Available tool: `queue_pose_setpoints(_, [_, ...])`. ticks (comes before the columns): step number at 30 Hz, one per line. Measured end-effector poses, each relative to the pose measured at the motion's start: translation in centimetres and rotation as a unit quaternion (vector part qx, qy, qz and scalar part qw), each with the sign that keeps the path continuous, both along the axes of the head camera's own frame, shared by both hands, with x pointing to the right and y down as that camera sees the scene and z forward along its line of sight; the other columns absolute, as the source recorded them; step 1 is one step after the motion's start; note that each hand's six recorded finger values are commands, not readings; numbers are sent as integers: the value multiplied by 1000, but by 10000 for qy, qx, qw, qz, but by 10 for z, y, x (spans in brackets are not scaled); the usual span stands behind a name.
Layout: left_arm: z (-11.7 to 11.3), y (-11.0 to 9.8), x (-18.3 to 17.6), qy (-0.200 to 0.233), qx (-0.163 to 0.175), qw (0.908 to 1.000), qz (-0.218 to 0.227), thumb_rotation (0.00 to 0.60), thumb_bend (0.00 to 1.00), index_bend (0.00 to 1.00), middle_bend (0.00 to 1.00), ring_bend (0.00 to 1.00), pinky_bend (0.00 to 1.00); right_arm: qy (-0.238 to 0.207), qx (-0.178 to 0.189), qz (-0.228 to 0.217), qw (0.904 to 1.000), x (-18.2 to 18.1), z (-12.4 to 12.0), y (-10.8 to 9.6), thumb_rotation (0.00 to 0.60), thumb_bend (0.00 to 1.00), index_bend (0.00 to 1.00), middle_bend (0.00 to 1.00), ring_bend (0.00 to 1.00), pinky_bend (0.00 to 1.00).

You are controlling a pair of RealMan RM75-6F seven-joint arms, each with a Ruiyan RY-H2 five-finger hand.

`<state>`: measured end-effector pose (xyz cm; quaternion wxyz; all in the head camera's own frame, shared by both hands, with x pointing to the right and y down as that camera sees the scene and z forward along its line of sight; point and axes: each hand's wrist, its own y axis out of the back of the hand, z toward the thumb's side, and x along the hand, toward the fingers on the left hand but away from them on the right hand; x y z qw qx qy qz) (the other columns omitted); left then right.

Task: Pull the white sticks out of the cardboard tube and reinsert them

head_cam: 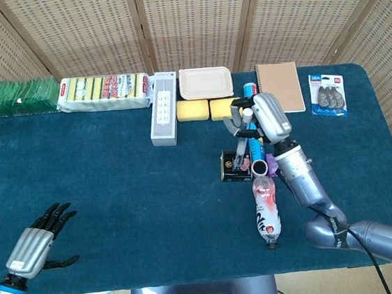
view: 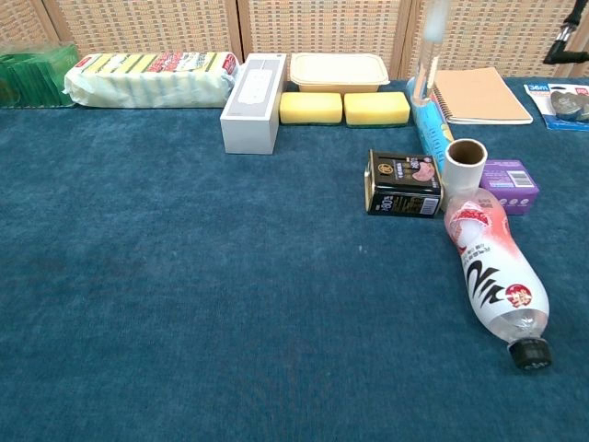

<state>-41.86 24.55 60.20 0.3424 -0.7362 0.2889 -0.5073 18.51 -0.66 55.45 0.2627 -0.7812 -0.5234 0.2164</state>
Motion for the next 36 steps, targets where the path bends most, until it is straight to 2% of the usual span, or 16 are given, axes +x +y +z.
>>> queue_pose_setpoints(7, [3, -3, 1, -51, 29, 10000, -35, 450, 113, 134, 84, 31, 236, 39, -30, 109, 9999, 19, 4, -11, 600, 455, 789, 994, 1000, 1000])
queue_pose_setpoints(25, [7, 1, -1, -84, -40, 9999, -85, 455, 112, 134, 84, 30, 237, -222, -28, -64, 9997, 33, 13, 3, 600, 455, 789, 994, 1000, 1000])
queue_pose_setpoints(36, [11, -2, 4, -112, -53, 9999, -89, 453, 113, 135, 84, 31, 237, -195, -56, -59, 9998, 43, 28, 0, 600, 454, 789, 993, 1000, 1000])
